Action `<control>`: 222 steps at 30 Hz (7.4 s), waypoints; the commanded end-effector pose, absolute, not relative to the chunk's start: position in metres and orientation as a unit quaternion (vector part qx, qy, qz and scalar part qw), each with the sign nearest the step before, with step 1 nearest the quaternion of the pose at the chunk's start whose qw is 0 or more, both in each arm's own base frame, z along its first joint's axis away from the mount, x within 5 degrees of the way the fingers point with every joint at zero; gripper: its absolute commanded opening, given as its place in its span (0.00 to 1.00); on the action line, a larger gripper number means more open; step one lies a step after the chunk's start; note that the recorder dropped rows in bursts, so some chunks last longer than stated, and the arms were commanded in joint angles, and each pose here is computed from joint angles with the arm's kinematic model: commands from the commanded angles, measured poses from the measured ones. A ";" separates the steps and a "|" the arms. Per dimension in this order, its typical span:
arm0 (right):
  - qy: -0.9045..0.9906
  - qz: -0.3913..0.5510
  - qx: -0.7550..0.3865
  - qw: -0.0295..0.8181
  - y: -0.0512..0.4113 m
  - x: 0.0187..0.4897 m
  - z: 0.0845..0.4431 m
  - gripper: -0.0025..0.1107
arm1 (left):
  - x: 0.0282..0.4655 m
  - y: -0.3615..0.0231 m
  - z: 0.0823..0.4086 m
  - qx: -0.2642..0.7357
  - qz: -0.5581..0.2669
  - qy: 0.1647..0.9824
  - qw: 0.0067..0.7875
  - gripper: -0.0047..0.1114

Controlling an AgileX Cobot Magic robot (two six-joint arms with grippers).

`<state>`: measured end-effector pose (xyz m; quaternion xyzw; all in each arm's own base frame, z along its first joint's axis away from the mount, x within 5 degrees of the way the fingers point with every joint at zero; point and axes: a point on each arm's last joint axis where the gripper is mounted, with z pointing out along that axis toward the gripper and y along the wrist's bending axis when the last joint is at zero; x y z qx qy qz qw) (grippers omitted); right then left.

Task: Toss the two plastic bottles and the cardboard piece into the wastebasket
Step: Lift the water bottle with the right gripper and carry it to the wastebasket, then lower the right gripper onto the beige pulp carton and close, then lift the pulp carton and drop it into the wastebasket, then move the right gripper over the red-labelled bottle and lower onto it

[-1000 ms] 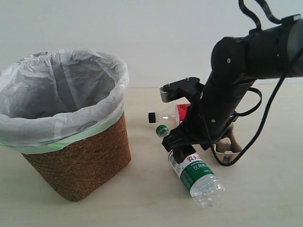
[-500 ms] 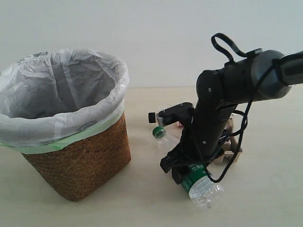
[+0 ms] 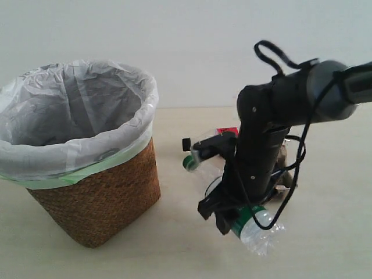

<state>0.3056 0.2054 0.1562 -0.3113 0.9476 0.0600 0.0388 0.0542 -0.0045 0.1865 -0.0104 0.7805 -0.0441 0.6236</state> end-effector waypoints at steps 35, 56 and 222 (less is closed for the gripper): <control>0.967 0.052 -0.026 0.248 0.030 0.308 0.254 0.02 | 0.054 -0.004 0.185 -0.012 -0.044 0.780 0.624 0.07; 0.909 0.017 -0.175 0.378 0.187 0.322 0.443 0.57 | 0.054 -0.004 0.185 -0.012 -0.044 0.780 0.624 0.07; 0.918 -0.089 -0.339 0.188 0.168 0.433 0.285 0.57 | 0.054 -0.004 0.185 -0.012 -0.044 0.780 0.624 0.07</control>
